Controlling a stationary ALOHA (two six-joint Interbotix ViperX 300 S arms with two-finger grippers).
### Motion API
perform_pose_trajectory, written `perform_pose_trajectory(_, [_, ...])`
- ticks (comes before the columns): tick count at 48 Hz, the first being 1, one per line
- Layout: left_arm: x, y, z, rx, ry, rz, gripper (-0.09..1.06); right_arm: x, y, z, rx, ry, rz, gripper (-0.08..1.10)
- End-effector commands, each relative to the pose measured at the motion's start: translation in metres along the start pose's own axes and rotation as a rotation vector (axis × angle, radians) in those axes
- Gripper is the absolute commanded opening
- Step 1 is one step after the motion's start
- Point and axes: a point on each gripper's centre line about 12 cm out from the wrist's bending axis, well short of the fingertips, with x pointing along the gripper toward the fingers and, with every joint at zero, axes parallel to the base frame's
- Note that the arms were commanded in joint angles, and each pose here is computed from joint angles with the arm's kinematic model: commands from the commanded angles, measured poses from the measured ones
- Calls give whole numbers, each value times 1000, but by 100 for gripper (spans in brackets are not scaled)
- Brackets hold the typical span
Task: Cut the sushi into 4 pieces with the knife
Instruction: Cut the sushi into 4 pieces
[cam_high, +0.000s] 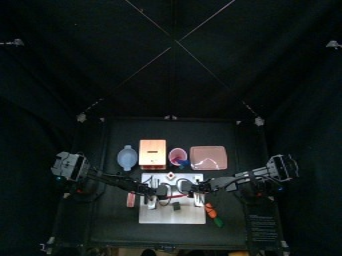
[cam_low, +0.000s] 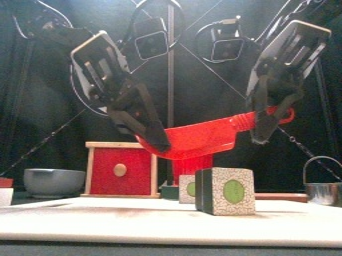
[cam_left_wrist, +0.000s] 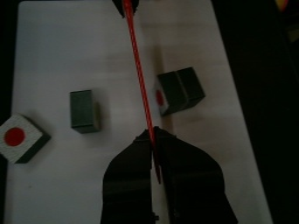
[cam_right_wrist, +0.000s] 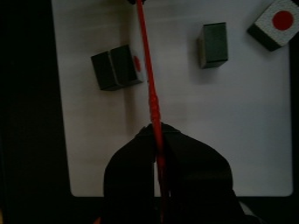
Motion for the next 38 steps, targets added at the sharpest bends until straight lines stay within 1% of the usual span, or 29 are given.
perform_pose_trajectory(1, [1,-21,15,-2,-40,-39,35,-2,0,4,24,-19,6,13])
perform_pose_trajectory(3, [3,-23,15,-6,-41,-44,35,2,1,0,25,-3,7,13])
perform_pose_trajectory(6, [6,-28,15,-1,-38,-52,35,6,0,-3,26,12,4,13])
perform_pose_trajectory(11, [14,-27,7,-5,-12,-47,35,14,0,-5,22,23,-1,13])
perform_pose_trajectory(14, [16,-28,4,-9,-3,-47,35,17,-1,-6,24,32,-3,13])
perform_pose_trajectory(18, [18,-30,5,-14,-3,-51,35,19,0,-8,24,39,-4,13])
perform_pose_trajectory(26, [18,-30,5,-17,-3,-50,35,22,-1,-10,23,43,-5,13])
perform_pose_trajectory(33, [23,-29,-1,-16,16,-46,35,32,-3,-17,21,69,-14,13])
perform_pose_trajectory(36, [24,-29,-1,-14,16,-46,35,34,-4,-17,15,70,-18,13])
perform_pose_trajectory(38, [24,-29,2,-16,10,-47,35,34,-5,-17,16,71,-20,13])
